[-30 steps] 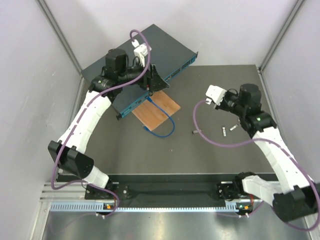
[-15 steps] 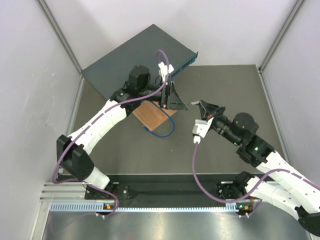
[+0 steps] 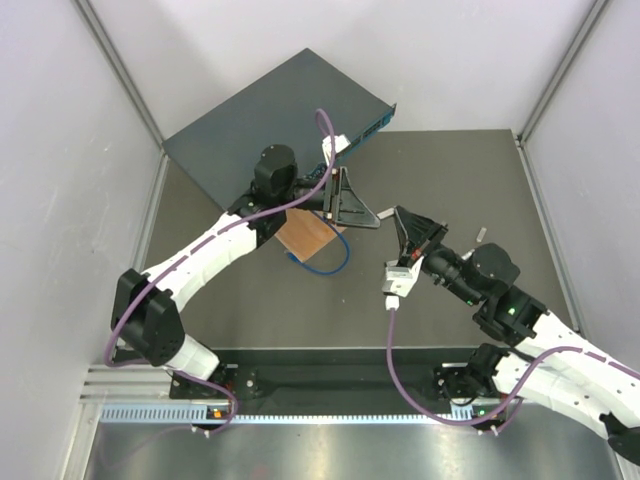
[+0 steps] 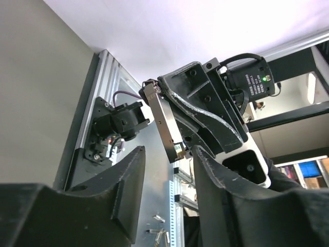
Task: Insert the plug into the switch port
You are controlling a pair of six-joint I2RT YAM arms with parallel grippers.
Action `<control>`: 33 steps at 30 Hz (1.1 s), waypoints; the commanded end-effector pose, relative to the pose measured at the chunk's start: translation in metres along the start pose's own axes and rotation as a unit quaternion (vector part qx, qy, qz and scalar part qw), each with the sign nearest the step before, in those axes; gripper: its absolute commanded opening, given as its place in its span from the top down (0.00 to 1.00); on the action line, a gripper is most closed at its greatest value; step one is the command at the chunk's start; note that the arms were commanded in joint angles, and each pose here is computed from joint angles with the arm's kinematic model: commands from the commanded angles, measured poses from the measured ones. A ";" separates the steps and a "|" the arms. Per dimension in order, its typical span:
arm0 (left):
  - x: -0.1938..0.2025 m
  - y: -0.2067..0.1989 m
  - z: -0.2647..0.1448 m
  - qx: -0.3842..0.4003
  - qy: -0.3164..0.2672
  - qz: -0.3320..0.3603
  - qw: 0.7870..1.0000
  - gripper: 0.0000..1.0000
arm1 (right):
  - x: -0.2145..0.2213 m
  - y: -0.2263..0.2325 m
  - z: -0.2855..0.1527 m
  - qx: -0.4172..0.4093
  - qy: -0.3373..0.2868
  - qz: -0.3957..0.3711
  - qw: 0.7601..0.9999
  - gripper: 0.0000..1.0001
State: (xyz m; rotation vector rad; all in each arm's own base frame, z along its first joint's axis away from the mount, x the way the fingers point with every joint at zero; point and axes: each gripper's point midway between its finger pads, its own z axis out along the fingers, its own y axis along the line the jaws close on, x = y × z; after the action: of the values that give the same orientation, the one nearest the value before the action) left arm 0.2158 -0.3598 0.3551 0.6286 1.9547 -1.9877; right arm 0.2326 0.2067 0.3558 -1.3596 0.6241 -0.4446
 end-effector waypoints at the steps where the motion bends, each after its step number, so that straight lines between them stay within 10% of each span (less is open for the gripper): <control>1: 0.002 -0.023 -0.003 0.035 -0.002 0.025 0.999 0.53 | -0.007 -0.011 -0.001 0.028 -0.012 -0.011 0.999 1.00; 13: 0.007 -0.017 -0.001 0.040 -0.002 0.005 0.999 0.93 | -0.016 -0.009 -0.001 0.033 -0.036 -0.033 0.998 1.00; 15: 0.008 -0.018 -0.002 0.040 -0.002 0.008 0.999 1.00 | -0.017 -0.003 -0.001 0.026 -0.040 -0.038 0.998 0.86; 19: 0.012 -0.019 -0.007 0.034 0.011 0.045 0.998 1.00 | -0.013 0.010 -0.004 -0.018 -0.029 -0.015 0.999 0.12; 33: 0.058 0.012 -0.036 -0.066 0.098 0.111 0.987 1.00 | -0.028 0.089 -0.043 -0.265 -0.015 0.234 0.935 0.00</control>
State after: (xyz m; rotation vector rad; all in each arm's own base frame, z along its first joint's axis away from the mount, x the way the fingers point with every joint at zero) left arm 0.1900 -0.3312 0.3078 0.8855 2.0613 -1.7495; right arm 0.1945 0.2023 0.2913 -1.6357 0.9317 -0.0376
